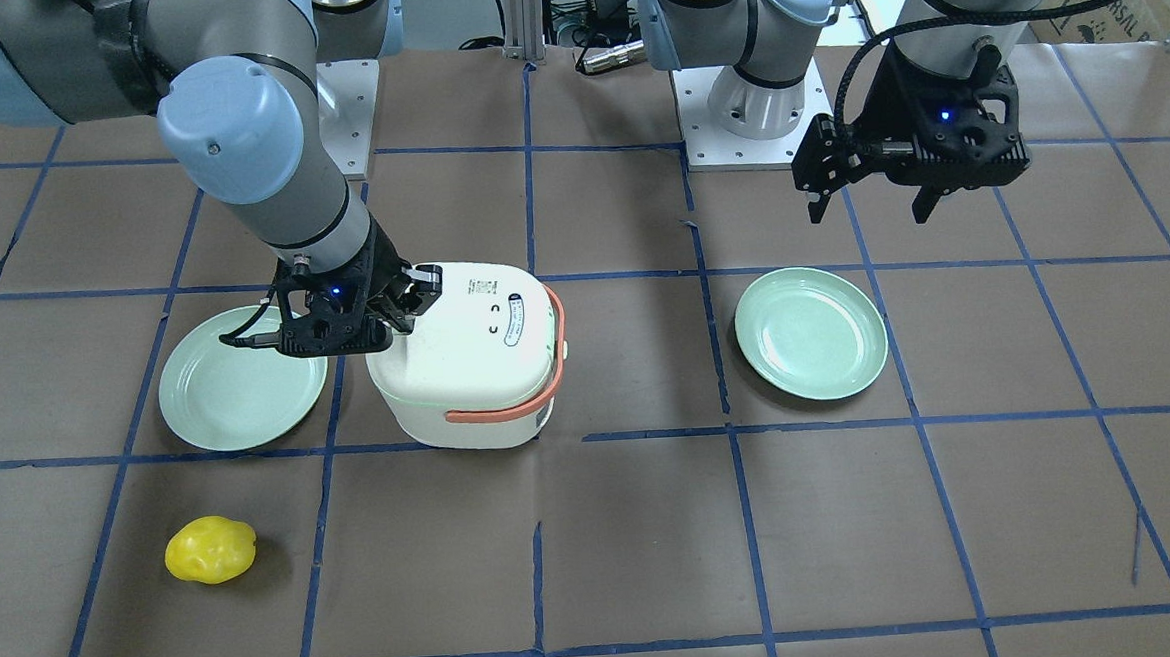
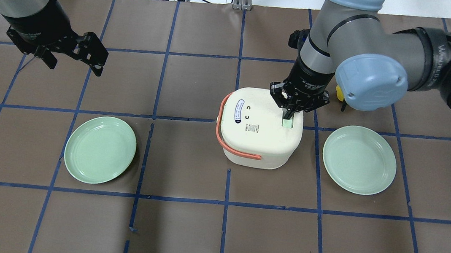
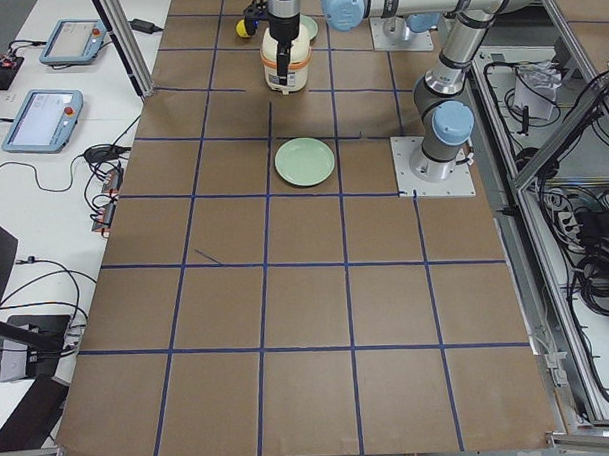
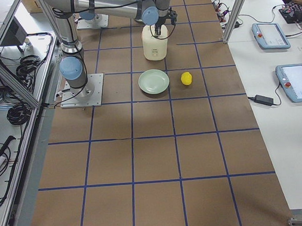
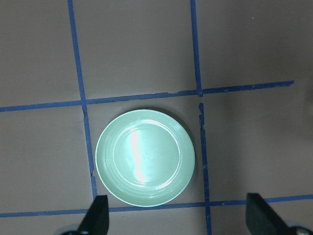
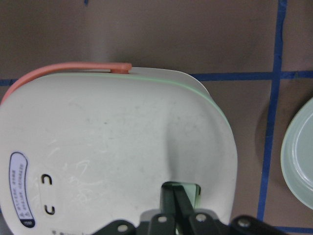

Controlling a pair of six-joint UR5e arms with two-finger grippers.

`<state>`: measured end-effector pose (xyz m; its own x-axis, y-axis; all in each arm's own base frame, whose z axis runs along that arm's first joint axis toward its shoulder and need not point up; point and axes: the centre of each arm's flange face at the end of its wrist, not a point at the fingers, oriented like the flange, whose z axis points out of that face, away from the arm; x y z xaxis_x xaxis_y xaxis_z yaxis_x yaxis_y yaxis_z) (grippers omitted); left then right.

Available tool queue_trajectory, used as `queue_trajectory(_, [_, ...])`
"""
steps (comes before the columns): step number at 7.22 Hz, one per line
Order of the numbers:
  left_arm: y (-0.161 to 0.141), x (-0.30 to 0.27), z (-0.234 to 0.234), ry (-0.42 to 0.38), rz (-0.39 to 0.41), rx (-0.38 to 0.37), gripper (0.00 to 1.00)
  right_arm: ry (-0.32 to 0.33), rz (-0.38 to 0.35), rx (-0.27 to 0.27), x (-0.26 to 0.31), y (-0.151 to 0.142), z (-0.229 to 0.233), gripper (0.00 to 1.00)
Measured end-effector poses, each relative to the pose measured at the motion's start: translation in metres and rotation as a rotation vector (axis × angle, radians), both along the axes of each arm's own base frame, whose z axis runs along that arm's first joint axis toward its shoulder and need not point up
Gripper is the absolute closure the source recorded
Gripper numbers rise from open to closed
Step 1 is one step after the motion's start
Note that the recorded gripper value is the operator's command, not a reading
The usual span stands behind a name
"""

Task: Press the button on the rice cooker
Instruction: 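Press down on the green lid button with the closed right gripper, then lift the right gripper away as the rice cooker lid pops open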

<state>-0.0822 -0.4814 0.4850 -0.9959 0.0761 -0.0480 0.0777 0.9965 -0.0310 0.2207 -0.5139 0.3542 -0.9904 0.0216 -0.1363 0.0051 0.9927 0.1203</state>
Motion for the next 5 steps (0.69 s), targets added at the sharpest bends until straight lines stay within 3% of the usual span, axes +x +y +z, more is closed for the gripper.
queue_trajectory(3, [0.000, 0.000, 0.000, 0.000, 0.001, 0.000, 0.00, 0.014, -0.014, -0.022, -0.001, -0.002, 0.013, 0.74])
queue_trajectory(4, [0.000, 0.000, 0.000, 0.000, 0.001, 0.000, 0.00, 0.036, -0.016, -0.033, -0.004, -0.003, 0.024, 0.60])
queue_trajectory(5, [0.000, 0.000, 0.000, 0.000, 0.000, 0.000, 0.00, 0.064, -0.015, -0.053, -0.006, -0.009, 0.043, 0.32])
